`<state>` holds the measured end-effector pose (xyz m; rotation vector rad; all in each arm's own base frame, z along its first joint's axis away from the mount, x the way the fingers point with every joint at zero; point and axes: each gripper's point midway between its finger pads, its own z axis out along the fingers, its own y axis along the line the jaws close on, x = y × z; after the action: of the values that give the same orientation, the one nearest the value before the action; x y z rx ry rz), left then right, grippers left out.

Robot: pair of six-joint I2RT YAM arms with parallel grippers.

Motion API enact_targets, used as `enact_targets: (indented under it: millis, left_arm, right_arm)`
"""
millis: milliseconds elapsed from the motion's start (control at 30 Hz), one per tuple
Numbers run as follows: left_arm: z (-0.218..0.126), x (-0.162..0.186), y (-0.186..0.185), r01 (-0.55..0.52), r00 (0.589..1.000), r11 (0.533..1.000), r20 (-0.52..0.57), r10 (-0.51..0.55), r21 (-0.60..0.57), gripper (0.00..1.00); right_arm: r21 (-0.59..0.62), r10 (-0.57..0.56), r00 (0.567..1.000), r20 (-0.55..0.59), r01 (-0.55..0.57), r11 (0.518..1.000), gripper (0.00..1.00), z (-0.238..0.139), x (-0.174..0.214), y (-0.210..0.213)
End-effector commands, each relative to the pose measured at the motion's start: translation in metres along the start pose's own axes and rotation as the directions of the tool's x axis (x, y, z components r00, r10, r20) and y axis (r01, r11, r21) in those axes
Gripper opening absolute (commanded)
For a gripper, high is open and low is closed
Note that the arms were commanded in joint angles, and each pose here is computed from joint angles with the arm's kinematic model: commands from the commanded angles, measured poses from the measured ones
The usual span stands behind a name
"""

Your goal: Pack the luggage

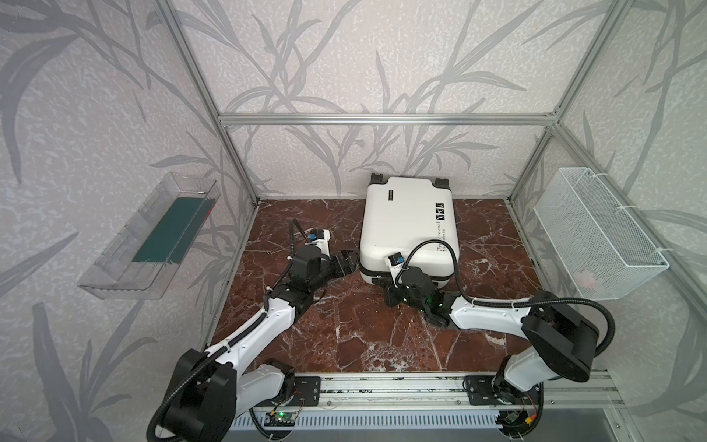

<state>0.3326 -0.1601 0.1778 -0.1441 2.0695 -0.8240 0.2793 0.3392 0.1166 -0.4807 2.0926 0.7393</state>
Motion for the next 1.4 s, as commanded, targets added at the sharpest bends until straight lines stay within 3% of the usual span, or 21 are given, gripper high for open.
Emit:
enact_targets:
  millis: [0,167,300,533,833,1100,1367]
  left_arm:
    - [-0.006,0.018,0.020,-0.048,0.999,0.998,-0.005,0.048,-0.044,0.88]
    - [-0.013,0.028,0.039,-0.086,0.992,0.995,0.092,0.091,-0.055,0.88]
    - [-0.014,0.034,0.046,-0.144,0.984,0.987,0.094,0.151,-0.074,0.87]
    - [-0.012,0.041,0.032,-0.289,0.951,0.957,0.120,0.285,0.013,0.74]
    - [0.008,0.064,0.018,-0.385,0.922,0.910,0.035,0.385,0.154,0.71]
    - [0.023,0.071,0.028,-0.422,0.905,0.896,0.012,0.425,0.139,0.68]
    - [0.032,0.063,0.016,-0.470,0.881,0.865,0.026,0.473,0.176,0.56]
  right_arm:
    - [-0.095,0.017,1.000,-0.006,-0.017,0.995,0.00,-0.006,0.000,0.017]
    - [-0.112,0.023,1.000,-0.011,-0.024,0.993,0.00,-0.005,0.002,0.019]
    - [-0.120,0.023,1.000,-0.016,-0.024,0.993,0.00,-0.004,0.004,0.019]
    - [-0.131,0.029,0.999,-0.021,-0.031,0.991,0.00,-0.002,0.006,0.021]
    - [-0.152,0.034,0.999,-0.028,-0.038,0.988,0.00,-0.001,0.009,0.023]
    - [-0.153,0.042,0.999,-0.023,-0.045,0.987,0.00,-0.004,0.009,0.019]
    - [-0.158,0.049,0.999,-0.019,-0.051,0.986,0.00,-0.003,0.007,0.018]
